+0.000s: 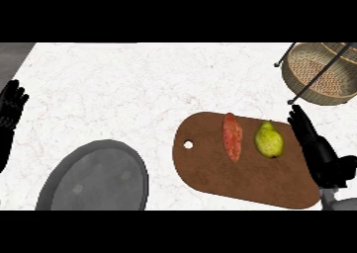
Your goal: Pick the sweet potato from the cutting board and place it in the tiered basket
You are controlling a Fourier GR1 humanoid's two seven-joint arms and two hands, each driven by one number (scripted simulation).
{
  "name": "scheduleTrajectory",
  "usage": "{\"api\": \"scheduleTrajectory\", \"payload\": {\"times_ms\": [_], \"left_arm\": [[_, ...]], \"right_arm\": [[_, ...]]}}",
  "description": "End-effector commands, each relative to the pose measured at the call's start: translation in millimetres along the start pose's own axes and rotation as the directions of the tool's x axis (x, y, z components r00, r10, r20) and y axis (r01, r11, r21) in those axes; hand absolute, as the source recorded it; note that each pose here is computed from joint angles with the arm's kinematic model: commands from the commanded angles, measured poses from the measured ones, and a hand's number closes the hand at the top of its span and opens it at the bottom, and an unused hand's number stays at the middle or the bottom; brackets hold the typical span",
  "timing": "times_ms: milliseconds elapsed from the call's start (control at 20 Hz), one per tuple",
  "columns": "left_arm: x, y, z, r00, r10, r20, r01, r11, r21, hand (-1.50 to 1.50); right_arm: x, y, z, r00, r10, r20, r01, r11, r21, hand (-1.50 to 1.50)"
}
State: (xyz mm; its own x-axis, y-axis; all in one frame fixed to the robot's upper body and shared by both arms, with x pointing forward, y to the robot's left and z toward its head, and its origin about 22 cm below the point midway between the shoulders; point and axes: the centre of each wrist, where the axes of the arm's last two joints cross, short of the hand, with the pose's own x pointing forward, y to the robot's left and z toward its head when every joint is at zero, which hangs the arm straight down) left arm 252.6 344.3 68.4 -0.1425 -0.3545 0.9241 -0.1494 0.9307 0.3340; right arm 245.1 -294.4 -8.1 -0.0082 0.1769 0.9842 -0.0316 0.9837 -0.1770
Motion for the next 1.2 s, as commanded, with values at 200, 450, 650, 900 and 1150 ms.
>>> {"api": "scheduleTrajectory", "payload": {"times_ms": [200, 450, 650, 900, 1150], "left_arm": [[-16, -28, -2, 0.99, -0.103, -0.093, 0.104, 0.994, 0.009, 0.0], [-22, -14, 5, 0.981, -0.086, -0.175, 0.091, 0.996, 0.021, 0.0], [-23, -45, -2, 0.981, -0.08, -0.177, 0.078, 0.997, -0.021, 0.0], [-18, -37, -9, 0.981, -0.095, -0.172, 0.093, 0.995, -0.018, 0.0], [-13, -48, -10, 0.984, -0.095, -0.153, 0.09, 0.995, -0.033, 0.0]], "right_arm": [[60, 49, -35, 0.955, -0.292, 0.051, 0.296, 0.934, -0.201, 1.5], [-15, -1, 11, 0.946, -0.157, -0.284, -0.076, 0.744, -0.664, -1.5], [37, 24, 9, 0.971, -0.115, -0.208, -0.067, 0.708, -0.703, -1.5], [71, 6, 30, 0.907, 0.059, -0.416, -0.267, 0.846, -0.462, -1.5], [107, 4, 24, 0.773, 0.282, -0.568, -0.44, 0.883, -0.161, -1.5]]}}
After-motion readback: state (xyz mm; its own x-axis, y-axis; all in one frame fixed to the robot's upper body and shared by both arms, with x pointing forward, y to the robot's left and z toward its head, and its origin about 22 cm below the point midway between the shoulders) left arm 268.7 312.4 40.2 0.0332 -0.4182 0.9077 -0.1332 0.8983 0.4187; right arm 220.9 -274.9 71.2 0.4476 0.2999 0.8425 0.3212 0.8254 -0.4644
